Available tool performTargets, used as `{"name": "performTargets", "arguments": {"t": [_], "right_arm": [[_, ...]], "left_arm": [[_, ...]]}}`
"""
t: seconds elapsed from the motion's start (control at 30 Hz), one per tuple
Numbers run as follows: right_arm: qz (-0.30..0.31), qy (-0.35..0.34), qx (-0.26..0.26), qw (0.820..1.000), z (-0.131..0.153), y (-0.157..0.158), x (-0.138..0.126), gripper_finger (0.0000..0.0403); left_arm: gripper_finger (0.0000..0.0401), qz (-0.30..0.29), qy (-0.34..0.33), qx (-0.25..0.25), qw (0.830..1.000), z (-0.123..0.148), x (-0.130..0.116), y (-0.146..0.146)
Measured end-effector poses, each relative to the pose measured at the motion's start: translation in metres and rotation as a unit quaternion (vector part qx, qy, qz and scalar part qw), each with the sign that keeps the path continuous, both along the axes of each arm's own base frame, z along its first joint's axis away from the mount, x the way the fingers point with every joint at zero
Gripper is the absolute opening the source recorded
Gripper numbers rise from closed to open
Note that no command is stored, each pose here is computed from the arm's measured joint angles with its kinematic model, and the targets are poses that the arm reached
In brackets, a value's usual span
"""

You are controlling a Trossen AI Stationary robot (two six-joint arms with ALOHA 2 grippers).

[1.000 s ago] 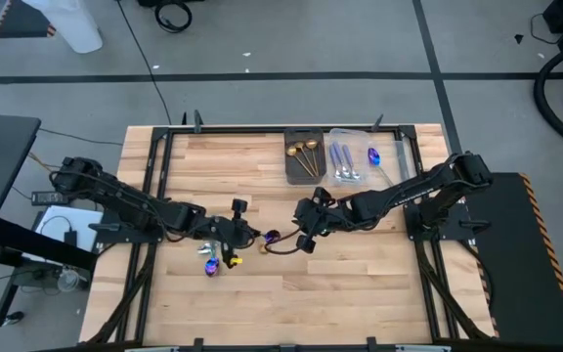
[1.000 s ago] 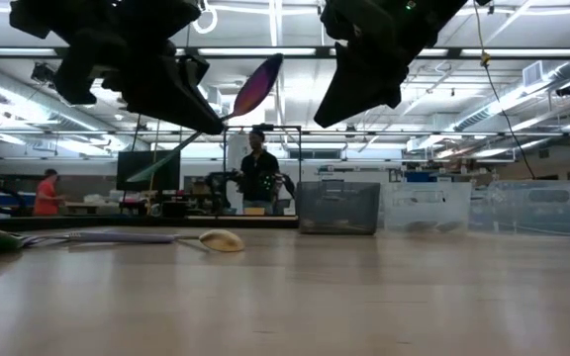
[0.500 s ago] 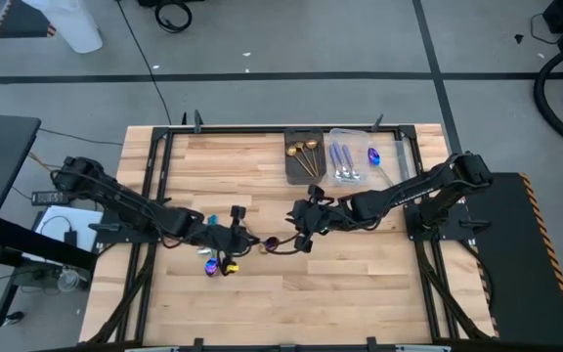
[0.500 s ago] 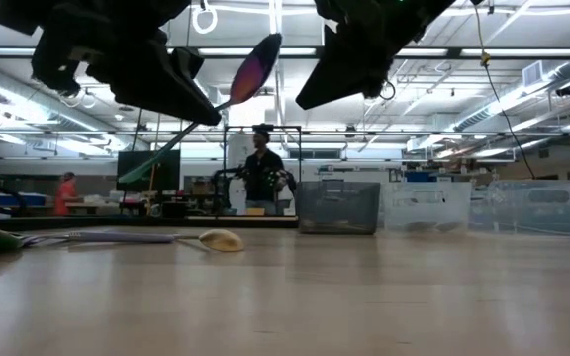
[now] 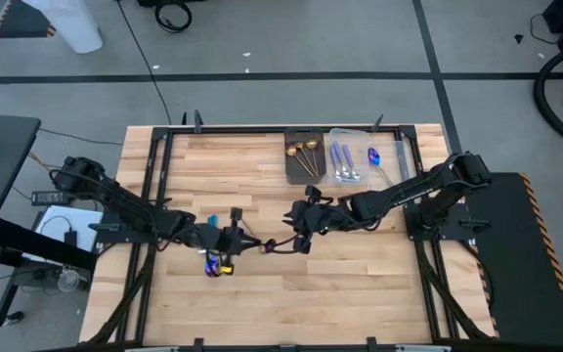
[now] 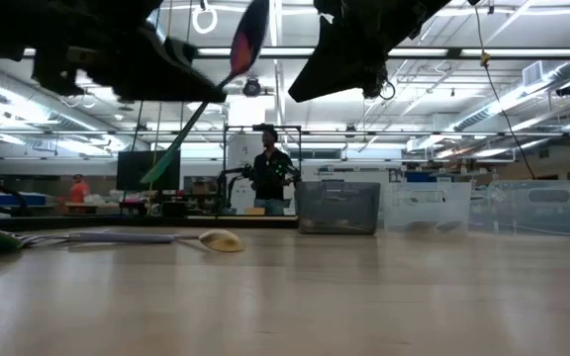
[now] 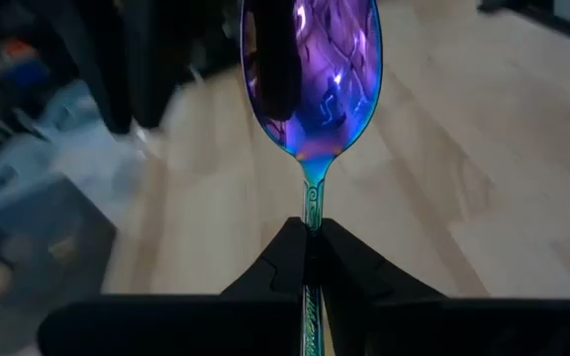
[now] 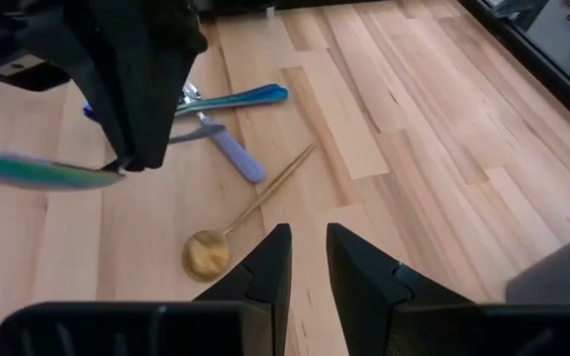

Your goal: Sort silverware by color (type)

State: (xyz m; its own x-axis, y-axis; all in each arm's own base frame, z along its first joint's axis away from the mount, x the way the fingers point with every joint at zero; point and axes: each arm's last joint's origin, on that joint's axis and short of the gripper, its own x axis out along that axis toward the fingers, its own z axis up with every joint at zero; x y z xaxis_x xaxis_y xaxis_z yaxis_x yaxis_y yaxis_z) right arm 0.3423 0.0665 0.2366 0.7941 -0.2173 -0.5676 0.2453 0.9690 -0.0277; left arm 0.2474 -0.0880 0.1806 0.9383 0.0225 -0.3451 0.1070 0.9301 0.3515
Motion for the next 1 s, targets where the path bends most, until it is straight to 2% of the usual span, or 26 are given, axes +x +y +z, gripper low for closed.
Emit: {"name": "performTargets", "arguments": {"t": [0.17,0.37,0.73,1.0], "right_arm": [[0.015,-0.002,0.000,1.000,0.000,0.010,-0.002,0.0080],[0.020,-0.008,-0.006,1.000,0.001,0.024,-0.005,0.0101],[0.011,-0.035,-0.008,0.999,0.005,0.035,-0.007,0.0151],[0.008,-0.039,-0.015,0.999,0.006,0.038,-0.008,0.0160]], "left_arm": [[0.0025,-0.017,-0.044,0.037,0.998,0.010,0.002,-0.001],[0.0025,-0.017,-0.082,0.046,0.995,0.024,0.000,0.005],[0.0025,-0.086,-0.114,0.013,0.990,0.034,0.009,0.035],[0.0025,-0.128,-0.158,-0.003,0.979,0.043,0.013,0.053]]}}
